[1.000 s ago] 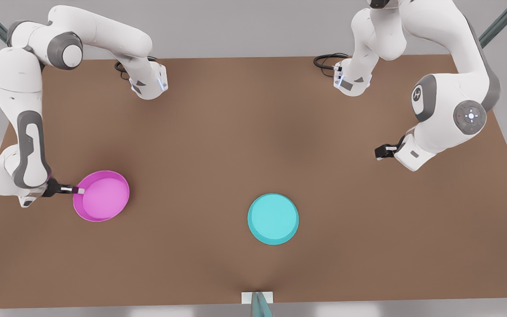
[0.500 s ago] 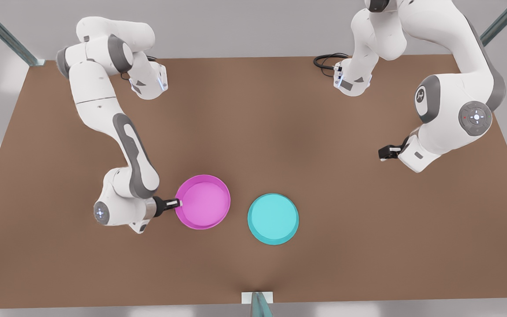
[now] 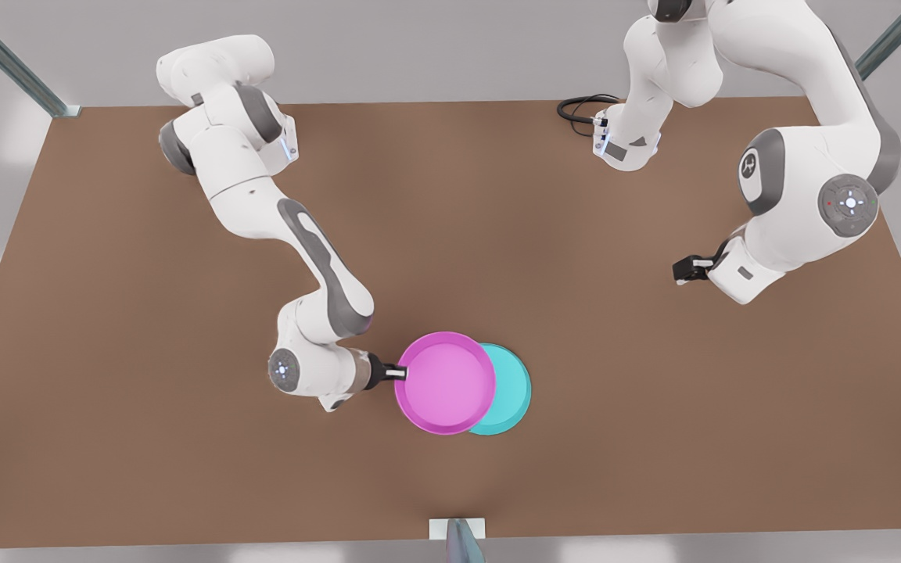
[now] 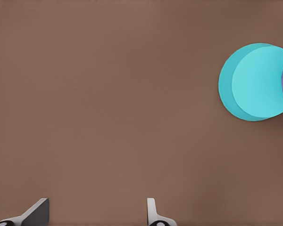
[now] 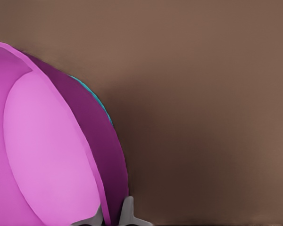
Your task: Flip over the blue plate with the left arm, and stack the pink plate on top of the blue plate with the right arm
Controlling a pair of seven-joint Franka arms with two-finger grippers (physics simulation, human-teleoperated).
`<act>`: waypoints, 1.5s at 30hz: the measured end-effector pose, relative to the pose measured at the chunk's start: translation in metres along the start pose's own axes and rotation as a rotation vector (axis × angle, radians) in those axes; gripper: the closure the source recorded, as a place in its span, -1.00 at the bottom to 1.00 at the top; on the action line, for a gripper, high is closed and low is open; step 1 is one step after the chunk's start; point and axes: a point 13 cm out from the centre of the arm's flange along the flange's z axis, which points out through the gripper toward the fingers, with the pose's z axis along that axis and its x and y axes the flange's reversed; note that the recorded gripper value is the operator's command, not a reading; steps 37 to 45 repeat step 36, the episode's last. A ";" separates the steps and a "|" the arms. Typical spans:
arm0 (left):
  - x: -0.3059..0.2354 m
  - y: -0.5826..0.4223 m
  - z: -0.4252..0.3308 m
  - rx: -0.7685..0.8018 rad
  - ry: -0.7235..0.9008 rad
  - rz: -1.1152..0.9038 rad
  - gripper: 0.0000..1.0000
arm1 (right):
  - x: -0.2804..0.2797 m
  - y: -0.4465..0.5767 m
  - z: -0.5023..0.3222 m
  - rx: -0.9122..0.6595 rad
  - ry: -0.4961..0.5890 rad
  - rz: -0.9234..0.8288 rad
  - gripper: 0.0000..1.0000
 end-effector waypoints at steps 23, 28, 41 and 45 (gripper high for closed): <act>0.036 -0.010 -0.045 0.051 0.109 0.009 -1.00 | -0.078 -0.115 -0.173 -0.063 -0.075 0.481 -1.00; 0.035 0.001 -0.030 0.060 0.154 -0.019 -1.00 | 0.021 -0.304 -0.494 0.264 -0.234 0.444 -1.00; 0.043 0.001 -0.027 0.074 0.192 0.000 -1.00 | 0.181 -0.282 -0.559 0.649 -0.207 0.142 -1.00; 0.043 0.001 -0.027 0.074 0.192 0.000 -1.00 | 0.181 -0.282 -0.559 0.649 -0.207 0.142 -1.00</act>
